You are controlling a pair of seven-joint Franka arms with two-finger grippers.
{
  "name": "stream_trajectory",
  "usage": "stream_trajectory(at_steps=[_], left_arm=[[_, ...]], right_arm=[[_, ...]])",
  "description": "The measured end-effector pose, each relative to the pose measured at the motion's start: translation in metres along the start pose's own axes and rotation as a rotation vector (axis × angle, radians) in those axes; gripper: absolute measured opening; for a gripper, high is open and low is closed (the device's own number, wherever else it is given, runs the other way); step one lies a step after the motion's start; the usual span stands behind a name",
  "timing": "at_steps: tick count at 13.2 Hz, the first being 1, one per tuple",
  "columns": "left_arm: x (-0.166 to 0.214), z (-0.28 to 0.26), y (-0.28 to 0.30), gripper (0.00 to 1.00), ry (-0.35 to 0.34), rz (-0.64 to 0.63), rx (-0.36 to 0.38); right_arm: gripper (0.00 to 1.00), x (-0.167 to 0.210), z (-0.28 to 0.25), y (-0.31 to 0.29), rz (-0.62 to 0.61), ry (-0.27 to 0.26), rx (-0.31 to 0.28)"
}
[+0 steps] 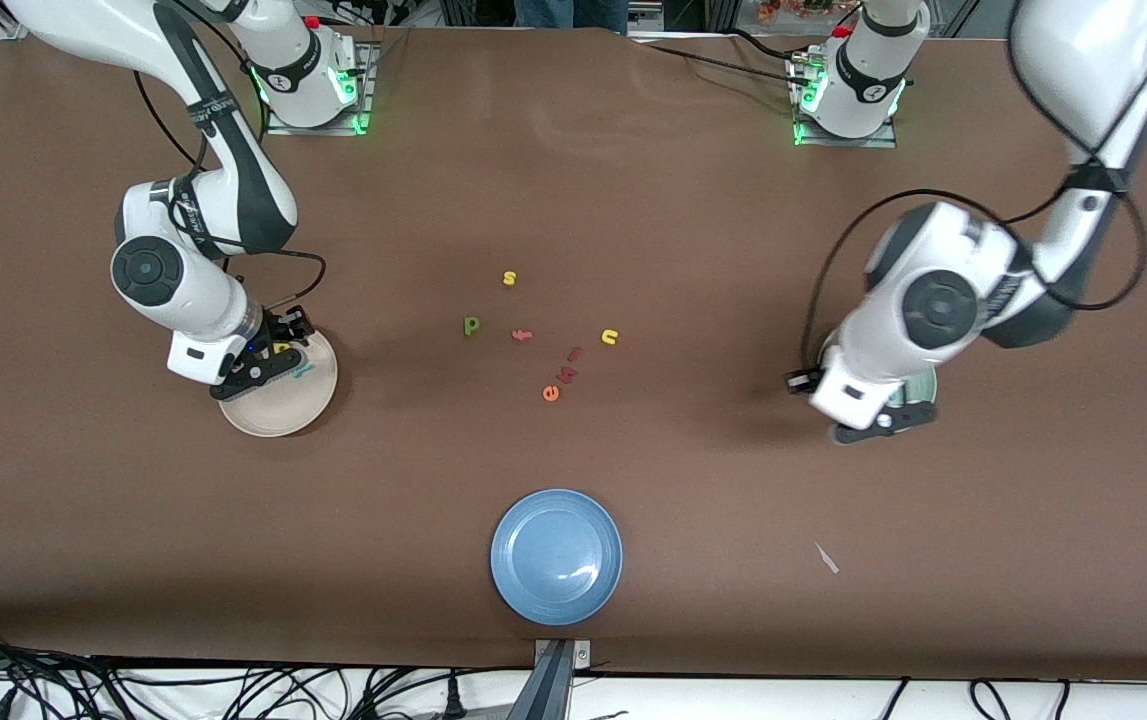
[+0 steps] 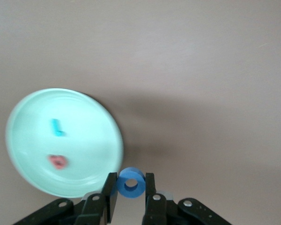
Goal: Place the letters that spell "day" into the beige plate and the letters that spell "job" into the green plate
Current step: 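Carry the blue o to the green plate while the right gripper carries cyan y, then withdraw the left gripper to rest while the right gripper reaches the green d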
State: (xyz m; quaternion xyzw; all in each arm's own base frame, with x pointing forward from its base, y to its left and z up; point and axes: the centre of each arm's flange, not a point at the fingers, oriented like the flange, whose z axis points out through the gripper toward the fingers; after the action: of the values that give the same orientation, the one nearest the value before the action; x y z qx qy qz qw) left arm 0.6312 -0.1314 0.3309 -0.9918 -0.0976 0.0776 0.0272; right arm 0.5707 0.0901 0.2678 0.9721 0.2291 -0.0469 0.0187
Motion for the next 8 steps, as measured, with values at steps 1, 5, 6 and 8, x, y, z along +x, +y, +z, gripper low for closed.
stream_trajectory(at_steps=[1, 5, 6, 8], left_arm=[[0.003, 0.015, -0.022, 0.25, -0.032, 0.041, 0.004], [-0.003, 0.066, -0.049, 0.25, -0.130, 0.114, 0.005], [-0.004, 0.068, -0.048, 0.25, -0.133, 0.122, 0.005], [-0.003, 0.068, -0.050, 0.25, -0.132, 0.131, 0.003]], right_arm=[[0.86, 0.002, 0.000, -0.005, 0.032, 0.001, 0.007], [0.86, 0.025, 0.003, -0.104, 0.192, 0.013, 0.021], [0.86, 0.030, 0.006, -0.136, 0.234, 0.025, 0.024], [0.86, 0.035, 0.017, -0.198, 0.330, 0.051, 0.036]])
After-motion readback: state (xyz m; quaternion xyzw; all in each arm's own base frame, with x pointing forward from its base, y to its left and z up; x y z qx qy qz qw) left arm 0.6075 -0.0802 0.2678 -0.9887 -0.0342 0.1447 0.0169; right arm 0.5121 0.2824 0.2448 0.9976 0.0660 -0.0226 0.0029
